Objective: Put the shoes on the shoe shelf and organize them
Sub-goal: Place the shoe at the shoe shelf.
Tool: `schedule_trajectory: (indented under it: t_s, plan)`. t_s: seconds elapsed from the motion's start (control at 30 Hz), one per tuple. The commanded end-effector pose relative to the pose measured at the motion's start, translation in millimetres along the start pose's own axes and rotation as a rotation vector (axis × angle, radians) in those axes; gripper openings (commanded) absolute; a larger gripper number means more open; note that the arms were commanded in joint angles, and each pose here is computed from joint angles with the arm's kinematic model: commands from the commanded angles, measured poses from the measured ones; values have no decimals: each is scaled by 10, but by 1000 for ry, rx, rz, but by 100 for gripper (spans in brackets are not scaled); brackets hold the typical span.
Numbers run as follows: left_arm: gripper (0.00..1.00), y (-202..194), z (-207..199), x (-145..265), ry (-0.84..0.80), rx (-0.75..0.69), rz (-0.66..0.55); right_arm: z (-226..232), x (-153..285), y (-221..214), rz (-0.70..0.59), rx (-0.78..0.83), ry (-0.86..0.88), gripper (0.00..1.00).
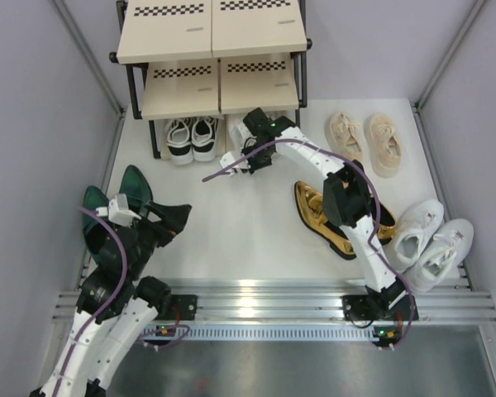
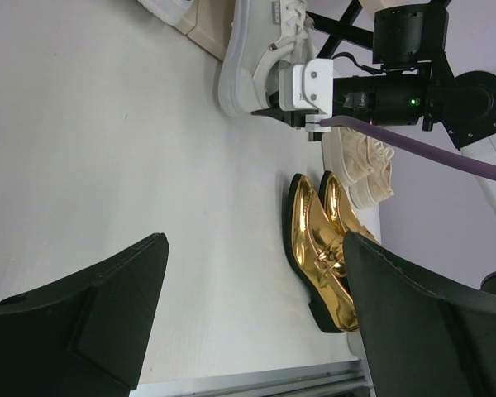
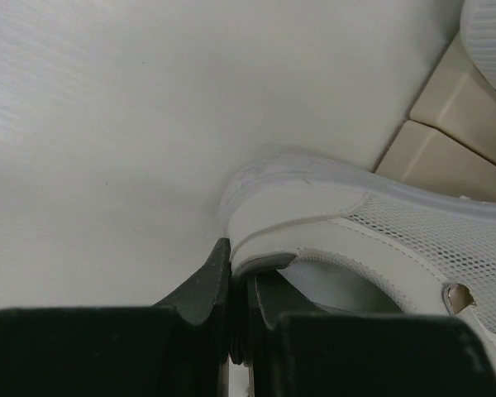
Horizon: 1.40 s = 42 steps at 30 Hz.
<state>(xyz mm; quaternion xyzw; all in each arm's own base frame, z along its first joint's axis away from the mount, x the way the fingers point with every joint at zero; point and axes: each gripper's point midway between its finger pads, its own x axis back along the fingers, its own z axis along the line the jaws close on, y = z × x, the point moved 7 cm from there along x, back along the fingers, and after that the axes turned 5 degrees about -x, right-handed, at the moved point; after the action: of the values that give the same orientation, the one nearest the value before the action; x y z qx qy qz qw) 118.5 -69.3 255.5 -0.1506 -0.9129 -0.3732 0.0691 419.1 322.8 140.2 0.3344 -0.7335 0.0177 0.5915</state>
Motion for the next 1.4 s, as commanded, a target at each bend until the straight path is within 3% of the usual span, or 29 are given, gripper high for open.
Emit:
schedule_trajectory:
  t_s: [0.0,0.83,1.13,1.37]
  plan:
    - [92,49,-29,18,-5,17,-25,-486,260,94,-19,114,-222,0]
    - [92,-19,-3,-16,-1,50,3,-663,239,-205,51,106,-311,2]
    - [92,-24,-12,-10,-7,58,8,-693,269,-234,48,74,-348,15]
    - [92,-23,-11,-11,-7,60,6,-684,348,-234,23,34,-377,41]
